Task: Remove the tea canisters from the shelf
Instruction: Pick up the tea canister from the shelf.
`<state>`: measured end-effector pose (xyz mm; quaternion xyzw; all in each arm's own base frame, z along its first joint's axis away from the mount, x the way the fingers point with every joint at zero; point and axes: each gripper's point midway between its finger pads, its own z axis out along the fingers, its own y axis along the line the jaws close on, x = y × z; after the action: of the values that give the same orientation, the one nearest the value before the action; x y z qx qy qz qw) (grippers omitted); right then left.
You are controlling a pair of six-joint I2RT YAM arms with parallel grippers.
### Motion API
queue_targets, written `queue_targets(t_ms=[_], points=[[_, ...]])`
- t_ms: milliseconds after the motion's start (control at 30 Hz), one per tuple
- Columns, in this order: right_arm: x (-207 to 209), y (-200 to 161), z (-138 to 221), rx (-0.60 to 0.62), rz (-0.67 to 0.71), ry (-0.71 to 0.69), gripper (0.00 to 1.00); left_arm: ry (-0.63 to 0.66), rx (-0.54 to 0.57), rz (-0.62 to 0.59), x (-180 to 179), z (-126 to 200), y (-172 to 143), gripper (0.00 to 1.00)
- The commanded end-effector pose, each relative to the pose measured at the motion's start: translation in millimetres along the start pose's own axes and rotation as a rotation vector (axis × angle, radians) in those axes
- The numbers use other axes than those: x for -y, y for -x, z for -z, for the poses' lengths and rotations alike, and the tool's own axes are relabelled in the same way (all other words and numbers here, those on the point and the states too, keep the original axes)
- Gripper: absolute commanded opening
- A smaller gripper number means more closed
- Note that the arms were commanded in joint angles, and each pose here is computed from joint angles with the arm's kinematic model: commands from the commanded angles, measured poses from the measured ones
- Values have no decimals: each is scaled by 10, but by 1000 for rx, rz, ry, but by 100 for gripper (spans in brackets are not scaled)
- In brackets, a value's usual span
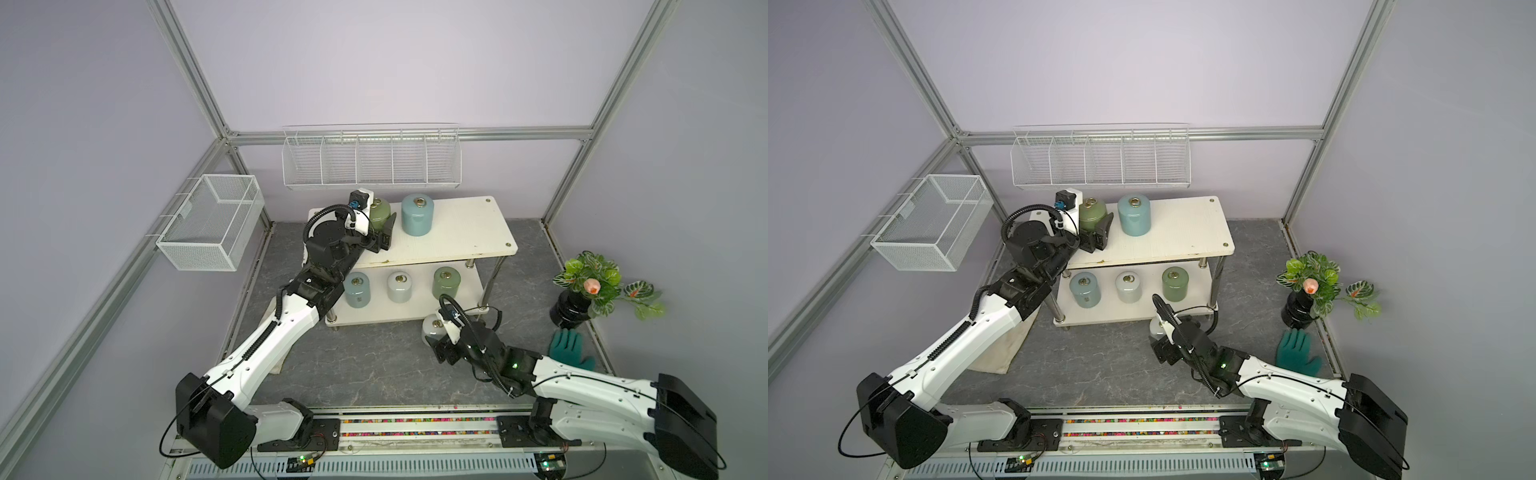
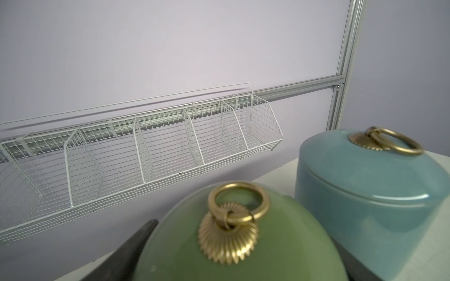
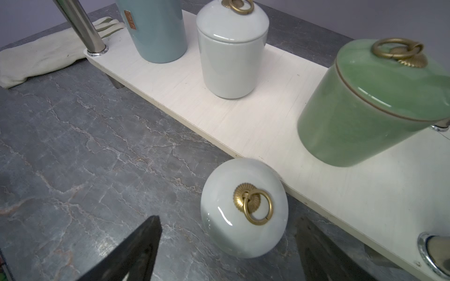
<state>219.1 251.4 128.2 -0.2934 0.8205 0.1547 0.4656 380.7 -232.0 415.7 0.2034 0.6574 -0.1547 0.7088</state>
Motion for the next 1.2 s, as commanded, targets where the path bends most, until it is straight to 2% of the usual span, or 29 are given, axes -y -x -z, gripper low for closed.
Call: queue_targets(t_ms=[0,267,567,900,1167], points=[[-33,114,7,24,8,7,89,7,-10,-12,-3,-56,-71,91],[-29,109,7,22,8,5,89,18,-9,-13,-19,-91,-91,87],[-11,116,20,25,13,-3,89,13,-2,-15,-13,-61,-59,77],[-18,122,15,24,20,-1,89,26,9,-16,-42,27,7,74],[-17,119,-5,23,20,-5,89,13,45,-5,-38,158,178,73]])
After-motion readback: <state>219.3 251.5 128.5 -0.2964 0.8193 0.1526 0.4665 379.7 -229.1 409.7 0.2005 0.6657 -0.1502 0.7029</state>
